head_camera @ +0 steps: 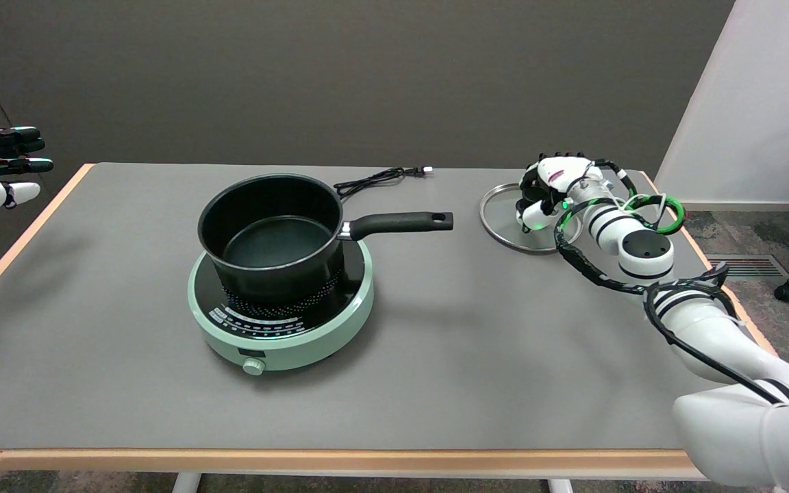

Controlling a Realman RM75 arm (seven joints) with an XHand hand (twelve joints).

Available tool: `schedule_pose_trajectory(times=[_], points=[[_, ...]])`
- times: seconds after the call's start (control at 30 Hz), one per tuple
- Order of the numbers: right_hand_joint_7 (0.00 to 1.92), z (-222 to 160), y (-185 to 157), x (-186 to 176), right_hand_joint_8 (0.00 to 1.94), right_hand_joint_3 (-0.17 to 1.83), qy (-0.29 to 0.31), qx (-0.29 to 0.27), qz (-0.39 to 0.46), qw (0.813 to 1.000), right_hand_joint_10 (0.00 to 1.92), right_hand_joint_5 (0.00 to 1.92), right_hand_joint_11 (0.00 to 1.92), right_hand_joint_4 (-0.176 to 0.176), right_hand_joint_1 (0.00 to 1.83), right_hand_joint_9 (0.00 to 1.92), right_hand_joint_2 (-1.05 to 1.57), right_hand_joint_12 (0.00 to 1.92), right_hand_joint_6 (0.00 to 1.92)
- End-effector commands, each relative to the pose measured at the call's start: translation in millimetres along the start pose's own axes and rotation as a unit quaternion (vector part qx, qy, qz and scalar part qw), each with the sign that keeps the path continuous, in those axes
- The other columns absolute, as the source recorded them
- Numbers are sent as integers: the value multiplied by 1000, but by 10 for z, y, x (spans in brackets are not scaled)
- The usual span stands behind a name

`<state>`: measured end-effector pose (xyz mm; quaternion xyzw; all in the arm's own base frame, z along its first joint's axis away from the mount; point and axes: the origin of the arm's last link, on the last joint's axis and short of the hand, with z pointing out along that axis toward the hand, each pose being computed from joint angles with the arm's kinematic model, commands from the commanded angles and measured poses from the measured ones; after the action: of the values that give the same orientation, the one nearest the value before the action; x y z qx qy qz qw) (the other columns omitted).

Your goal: Pick up the pot lid.

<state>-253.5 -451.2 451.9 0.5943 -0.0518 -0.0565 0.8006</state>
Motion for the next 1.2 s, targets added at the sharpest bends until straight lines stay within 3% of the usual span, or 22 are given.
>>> schedule_pose_trajectory(times=[0.03, 0.8, 0.83, 0.87, 0.93, 1.07, 1.2], points=[[685, 3, 9, -30, 229, 866, -5, -1, 0, 1000, 423, 683, 449, 83, 830, 678, 651, 1201, 451], [850, -6, -5, -23, 338, 871, -3, 1, -2, 1000, 593, 726, 518, 96, 926, 784, 766, 1251, 582], [856, -6, -8, -21, 340, 882, -2, 1, -2, 1000, 602, 729, 513, 98, 944, 791, 779, 1289, 586], [859, -6, -12, -20, 389, 961, -2, 2, -2, 1000, 648, 721, 485, 82, 984, 791, 777, 1417, 617], [863, -6, -20, -20, 460, 1004, -2, 4, -2, 1000, 704, 703, 414, 87, 1057, 788, 794, 1671, 636], [865, -10, -31, -26, 512, 859, -3, 8, -1, 1000, 825, 686, 330, 105, 1070, 776, 921, 1817, 662], [840, -14, -36, -21, 641, 868, -2, 9, -2, 1000, 969, 647, 281, 125, 1099, 742, 942, 1892, 801]])
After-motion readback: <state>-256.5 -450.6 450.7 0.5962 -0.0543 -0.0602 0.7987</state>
